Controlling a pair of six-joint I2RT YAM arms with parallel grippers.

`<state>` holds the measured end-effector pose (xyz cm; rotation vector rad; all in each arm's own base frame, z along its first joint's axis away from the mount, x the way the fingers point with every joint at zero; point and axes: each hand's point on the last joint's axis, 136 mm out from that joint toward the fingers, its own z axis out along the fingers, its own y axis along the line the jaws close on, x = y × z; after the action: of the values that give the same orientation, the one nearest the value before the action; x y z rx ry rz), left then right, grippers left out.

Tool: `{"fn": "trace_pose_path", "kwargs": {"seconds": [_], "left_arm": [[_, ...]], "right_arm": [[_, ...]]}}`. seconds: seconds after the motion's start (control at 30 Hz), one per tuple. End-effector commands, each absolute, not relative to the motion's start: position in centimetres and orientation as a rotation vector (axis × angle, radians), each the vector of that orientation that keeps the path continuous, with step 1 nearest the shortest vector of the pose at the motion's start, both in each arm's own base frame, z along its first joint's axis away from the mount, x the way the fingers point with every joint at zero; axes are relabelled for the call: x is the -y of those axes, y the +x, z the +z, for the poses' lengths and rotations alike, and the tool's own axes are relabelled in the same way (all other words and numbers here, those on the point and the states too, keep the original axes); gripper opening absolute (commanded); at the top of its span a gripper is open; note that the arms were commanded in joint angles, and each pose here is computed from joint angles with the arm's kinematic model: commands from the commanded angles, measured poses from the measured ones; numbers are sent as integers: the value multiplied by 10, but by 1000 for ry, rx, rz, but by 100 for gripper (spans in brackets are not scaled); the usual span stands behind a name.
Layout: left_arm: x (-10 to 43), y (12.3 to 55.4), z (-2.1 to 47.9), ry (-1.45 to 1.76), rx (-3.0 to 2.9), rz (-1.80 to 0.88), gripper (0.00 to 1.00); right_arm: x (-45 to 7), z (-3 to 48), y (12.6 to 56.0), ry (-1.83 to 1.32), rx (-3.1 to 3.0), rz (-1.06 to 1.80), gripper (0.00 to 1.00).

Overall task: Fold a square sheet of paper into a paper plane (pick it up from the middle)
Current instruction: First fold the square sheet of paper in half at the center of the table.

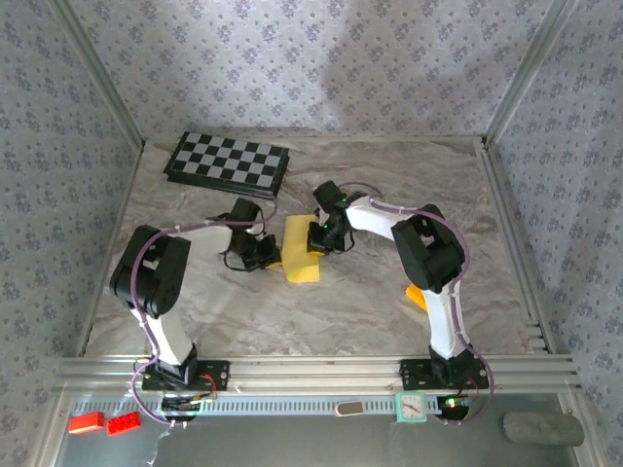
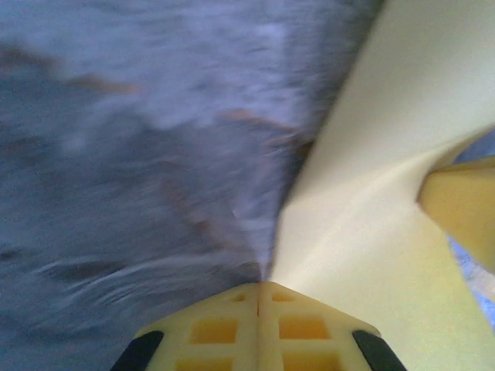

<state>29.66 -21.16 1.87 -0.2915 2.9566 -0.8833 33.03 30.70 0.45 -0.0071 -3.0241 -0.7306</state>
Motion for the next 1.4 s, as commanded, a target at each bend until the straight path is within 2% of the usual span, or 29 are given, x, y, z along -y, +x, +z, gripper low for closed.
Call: {"fn": "trace_pose_path", "kwargs": {"seconds": [0.0,0.2,0.37,0.67,1.03,1.23,1.37], "left_arm": [[195,284,20,-329,-3004,-813,0],[245,311,64,-317,-2820,-1093,0],[272,309,56,-281,-2865,-1098,0],[254,277,13,-330,-3033,-969,0],[202,233,-13,-351,-3159,-745,0],[181,230,1,-368,-3135,-702,0],[209,255,43,-347,-2965,-926,0]], "right_arm": [[-216,-87,272,-93,2912,-69,6],[-216,-87,273,-93,2915,-68,6],[-216,-87,272,-91,2914,-68,6],[-215,-87,272,-96,2914,-67,6],[-213,-87,273,-89,2925,-46,6],[-213,-88,273,-90,2924,-47,6],[-213,-87,273,-90,2924,-50,6]]}}
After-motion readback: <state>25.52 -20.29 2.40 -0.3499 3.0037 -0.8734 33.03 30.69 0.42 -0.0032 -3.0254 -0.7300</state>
